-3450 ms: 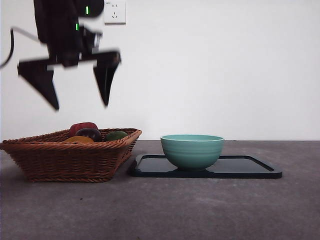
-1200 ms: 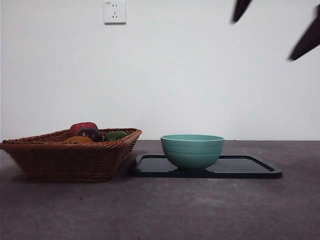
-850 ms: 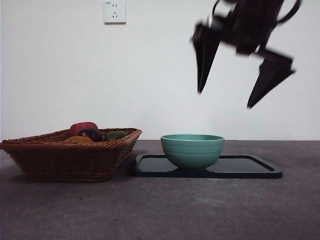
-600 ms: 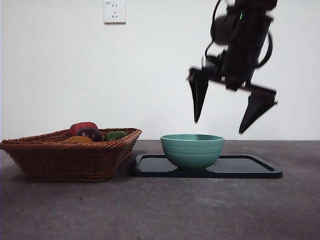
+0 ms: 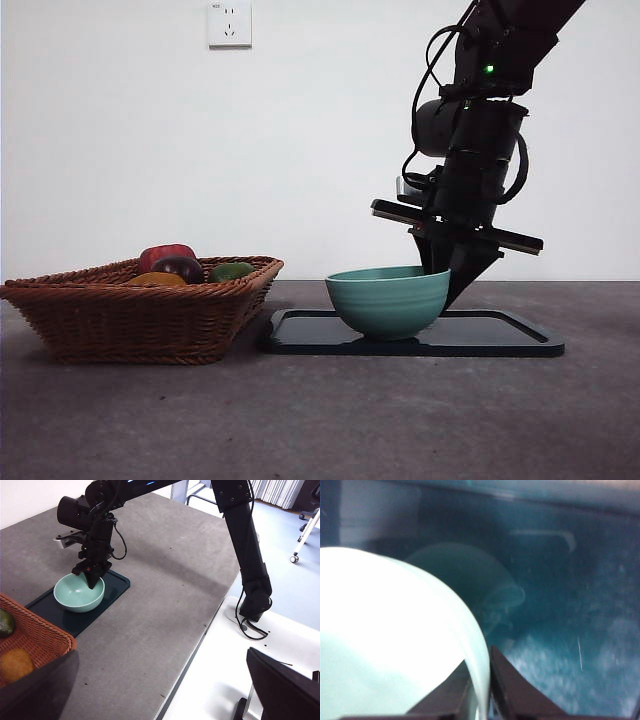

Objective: Pick up the wifruite, put it on the bowl, pick up the plate, put it on desk

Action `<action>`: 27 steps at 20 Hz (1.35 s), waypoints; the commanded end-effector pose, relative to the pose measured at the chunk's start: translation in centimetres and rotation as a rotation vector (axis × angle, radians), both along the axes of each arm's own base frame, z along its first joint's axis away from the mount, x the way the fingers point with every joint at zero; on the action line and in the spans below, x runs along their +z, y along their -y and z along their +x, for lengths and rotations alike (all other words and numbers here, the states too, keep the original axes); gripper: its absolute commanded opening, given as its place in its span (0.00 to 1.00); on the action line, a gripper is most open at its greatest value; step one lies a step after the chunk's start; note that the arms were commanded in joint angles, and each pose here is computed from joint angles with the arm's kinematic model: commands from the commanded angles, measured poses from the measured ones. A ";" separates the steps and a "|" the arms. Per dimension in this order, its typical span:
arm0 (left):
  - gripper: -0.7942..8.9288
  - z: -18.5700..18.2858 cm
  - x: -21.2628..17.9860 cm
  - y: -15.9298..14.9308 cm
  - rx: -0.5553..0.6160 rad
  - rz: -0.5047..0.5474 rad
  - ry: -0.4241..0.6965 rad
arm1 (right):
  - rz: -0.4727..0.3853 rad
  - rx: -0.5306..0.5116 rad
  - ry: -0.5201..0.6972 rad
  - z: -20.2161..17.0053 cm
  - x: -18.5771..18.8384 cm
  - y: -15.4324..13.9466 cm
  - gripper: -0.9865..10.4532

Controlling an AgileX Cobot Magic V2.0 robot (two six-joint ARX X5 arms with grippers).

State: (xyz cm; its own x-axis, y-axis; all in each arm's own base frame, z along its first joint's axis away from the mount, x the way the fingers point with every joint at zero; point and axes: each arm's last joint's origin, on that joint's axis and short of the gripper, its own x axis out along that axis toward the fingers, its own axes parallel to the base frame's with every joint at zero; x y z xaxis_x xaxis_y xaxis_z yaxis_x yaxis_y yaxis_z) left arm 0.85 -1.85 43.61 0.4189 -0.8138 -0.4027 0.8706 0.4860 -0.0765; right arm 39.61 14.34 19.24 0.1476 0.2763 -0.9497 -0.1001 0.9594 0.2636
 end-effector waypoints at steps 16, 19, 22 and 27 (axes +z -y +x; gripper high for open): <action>0.66 -0.1 0.5 -0.1 -0.019 -0.017 0.022 | 0.050 0.297 0.003 -15.3 4.0 0.2 0.09; 0.66 -0.1 0.5 -0.1 -0.019 -0.016 0.021 | 0.061 0.310 -0.007 -16.4 1.4 -1.5 0.09; 0.66 -0.1 0.5 -0.1 -0.019 -0.016 0.021 | 0.069 0.294 -0.020 -17.1 -0.4 -2.2 0.09; 0.66 -0.1 0.5 -0.1 -0.019 -0.016 0.021 | 0.057 0.266 -0.060 -17.9 -1.8 -1.9 0.09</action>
